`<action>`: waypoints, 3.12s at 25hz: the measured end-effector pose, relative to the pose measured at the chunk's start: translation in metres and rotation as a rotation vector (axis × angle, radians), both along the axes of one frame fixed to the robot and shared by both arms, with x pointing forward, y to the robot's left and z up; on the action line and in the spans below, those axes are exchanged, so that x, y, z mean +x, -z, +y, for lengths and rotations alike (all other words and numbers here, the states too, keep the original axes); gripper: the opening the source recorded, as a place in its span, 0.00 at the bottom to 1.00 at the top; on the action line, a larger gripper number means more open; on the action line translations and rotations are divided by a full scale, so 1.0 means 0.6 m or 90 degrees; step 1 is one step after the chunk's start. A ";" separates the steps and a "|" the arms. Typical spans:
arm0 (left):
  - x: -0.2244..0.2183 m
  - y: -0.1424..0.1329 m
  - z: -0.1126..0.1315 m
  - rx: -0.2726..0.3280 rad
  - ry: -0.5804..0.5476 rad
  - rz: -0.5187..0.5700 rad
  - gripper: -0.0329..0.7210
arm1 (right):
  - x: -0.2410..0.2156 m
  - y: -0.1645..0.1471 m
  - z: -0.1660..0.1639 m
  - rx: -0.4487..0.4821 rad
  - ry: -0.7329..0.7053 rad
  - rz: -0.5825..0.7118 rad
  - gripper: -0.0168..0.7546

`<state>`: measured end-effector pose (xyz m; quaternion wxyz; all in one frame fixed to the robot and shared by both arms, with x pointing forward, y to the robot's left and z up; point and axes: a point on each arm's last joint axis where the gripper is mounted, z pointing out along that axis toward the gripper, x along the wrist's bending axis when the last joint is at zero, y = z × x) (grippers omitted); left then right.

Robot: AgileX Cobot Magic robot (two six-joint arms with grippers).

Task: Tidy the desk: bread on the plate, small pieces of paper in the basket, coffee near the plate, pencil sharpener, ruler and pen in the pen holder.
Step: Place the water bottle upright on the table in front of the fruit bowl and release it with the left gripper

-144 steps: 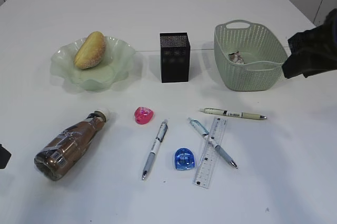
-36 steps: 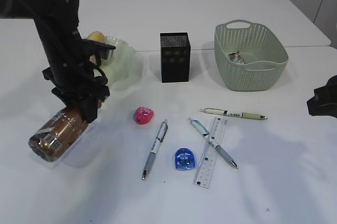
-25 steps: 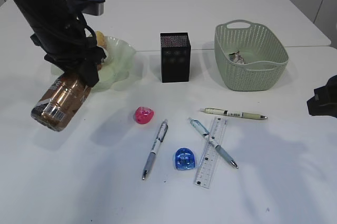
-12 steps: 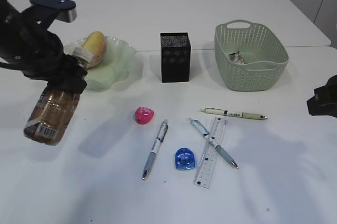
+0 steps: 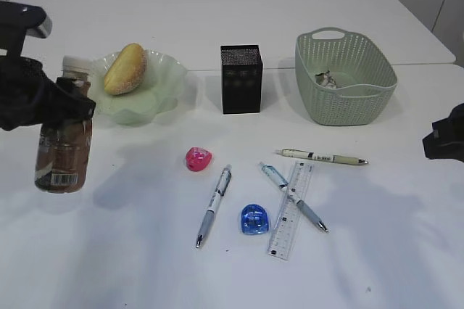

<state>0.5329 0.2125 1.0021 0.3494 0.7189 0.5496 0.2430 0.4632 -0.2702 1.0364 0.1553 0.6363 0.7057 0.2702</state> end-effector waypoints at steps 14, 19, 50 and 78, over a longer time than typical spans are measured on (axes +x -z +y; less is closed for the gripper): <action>-0.009 0.051 0.024 -0.024 -0.063 -0.267 0.40 | 0.001 -0.001 0.000 0.000 0.002 -0.008 0.43; 0.004 0.078 0.023 -0.035 -0.077 -0.277 0.40 | 0.002 -0.001 0.000 0.000 0.002 -0.009 0.43; 0.029 0.153 0.031 -0.052 -0.147 -0.337 0.40 | 0.003 -0.002 -0.001 -0.003 -0.001 -0.015 0.43; 0.031 0.180 0.024 -0.041 -0.115 -0.323 0.40 | 0.003 -0.002 0.000 -0.002 -0.003 -0.016 0.43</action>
